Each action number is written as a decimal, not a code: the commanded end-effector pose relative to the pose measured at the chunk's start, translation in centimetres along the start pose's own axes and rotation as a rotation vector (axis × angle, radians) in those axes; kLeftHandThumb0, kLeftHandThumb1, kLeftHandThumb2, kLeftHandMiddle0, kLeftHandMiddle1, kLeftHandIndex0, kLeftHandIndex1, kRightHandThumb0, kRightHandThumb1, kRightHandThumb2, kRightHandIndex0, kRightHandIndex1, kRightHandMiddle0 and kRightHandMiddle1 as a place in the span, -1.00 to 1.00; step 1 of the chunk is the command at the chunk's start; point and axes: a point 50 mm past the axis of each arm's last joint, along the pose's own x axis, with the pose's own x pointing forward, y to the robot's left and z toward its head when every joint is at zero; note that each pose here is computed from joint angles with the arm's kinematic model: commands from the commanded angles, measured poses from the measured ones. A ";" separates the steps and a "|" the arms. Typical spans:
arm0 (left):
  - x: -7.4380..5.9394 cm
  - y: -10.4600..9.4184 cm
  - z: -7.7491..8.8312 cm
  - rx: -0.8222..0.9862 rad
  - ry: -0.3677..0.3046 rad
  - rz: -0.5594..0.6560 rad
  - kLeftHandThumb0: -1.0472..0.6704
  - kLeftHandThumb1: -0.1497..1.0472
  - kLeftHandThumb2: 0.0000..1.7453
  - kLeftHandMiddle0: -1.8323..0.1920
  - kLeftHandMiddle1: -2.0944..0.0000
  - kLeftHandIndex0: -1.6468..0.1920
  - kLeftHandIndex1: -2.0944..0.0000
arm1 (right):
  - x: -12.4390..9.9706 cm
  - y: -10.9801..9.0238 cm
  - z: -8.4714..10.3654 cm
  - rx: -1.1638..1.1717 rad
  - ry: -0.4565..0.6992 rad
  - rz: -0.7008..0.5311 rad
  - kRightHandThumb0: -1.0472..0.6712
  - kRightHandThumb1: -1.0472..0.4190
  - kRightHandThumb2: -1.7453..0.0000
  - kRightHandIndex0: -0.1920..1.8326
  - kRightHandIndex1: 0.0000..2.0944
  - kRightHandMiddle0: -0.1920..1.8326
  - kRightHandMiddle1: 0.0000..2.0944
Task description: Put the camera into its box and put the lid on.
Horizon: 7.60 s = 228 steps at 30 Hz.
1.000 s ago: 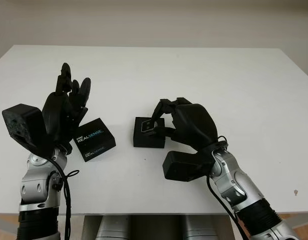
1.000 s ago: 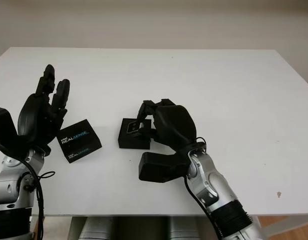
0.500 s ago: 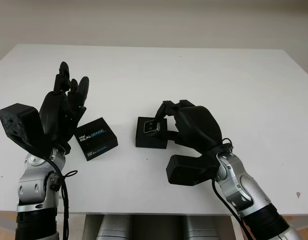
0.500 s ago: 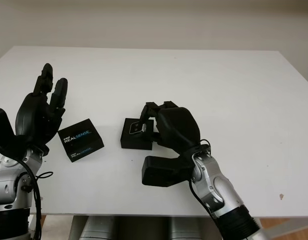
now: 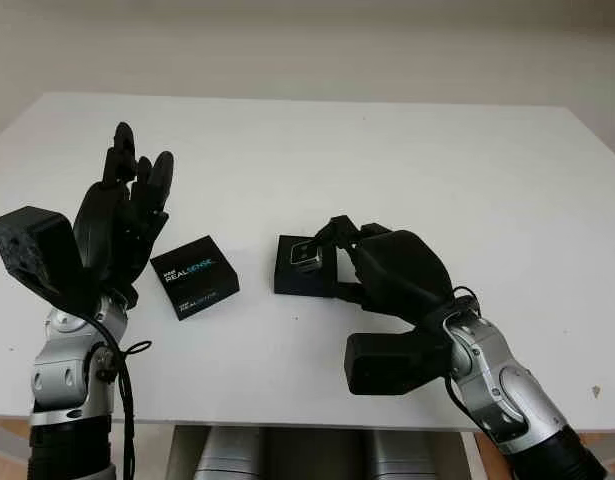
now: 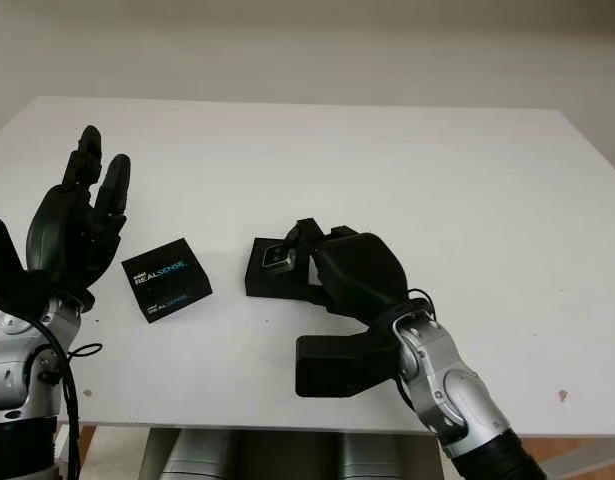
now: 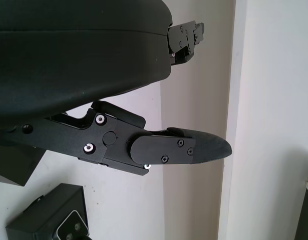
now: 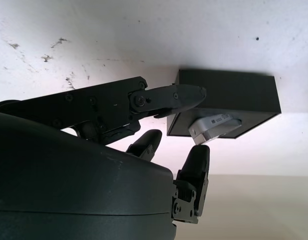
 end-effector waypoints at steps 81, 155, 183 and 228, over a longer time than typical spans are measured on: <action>0.2 -0.6 0.2 -0.020 -0.040 0.028 -0.50 1.00 -0.62 1.00 1.00 1.00 1.00 | 0.8 1.9 2.2 -0.206 -0.224 0.331 -0.91 -1.00 0.43 -1.00 -1.00 -1.00 -1.00; -0.6 0.2 -0.8 1.324 0.332 -0.397 -0.96 1.00 -0.83 1.00 0.99 1.00 1.00 | 2.0 -10.9 -8.2 0.911 0.091 -0.343 -0.63 -1.00 0.21 -0.88 -0.95 -0.90 -0.95; -2.0 -1.4 -1.3 1.386 0.388 -0.239 -0.63 0.80 -0.95 0.87 0.93 0.88 0.94 | 1.9 -10.7 -8.1 0.888 0.102 -0.364 -0.55 -1.00 0.22 -0.85 -0.94 -0.86 -0.94; 4.0 -2.5 6.5 1.194 0.097 -0.289 0.04 0.85 -0.94 0.42 -0.50 0.50 -0.31 | 2.4 -9.4 -7.1 0.922 0.072 -0.344 -0.56 -1.00 0.29 -0.85 -0.95 -0.86 -0.94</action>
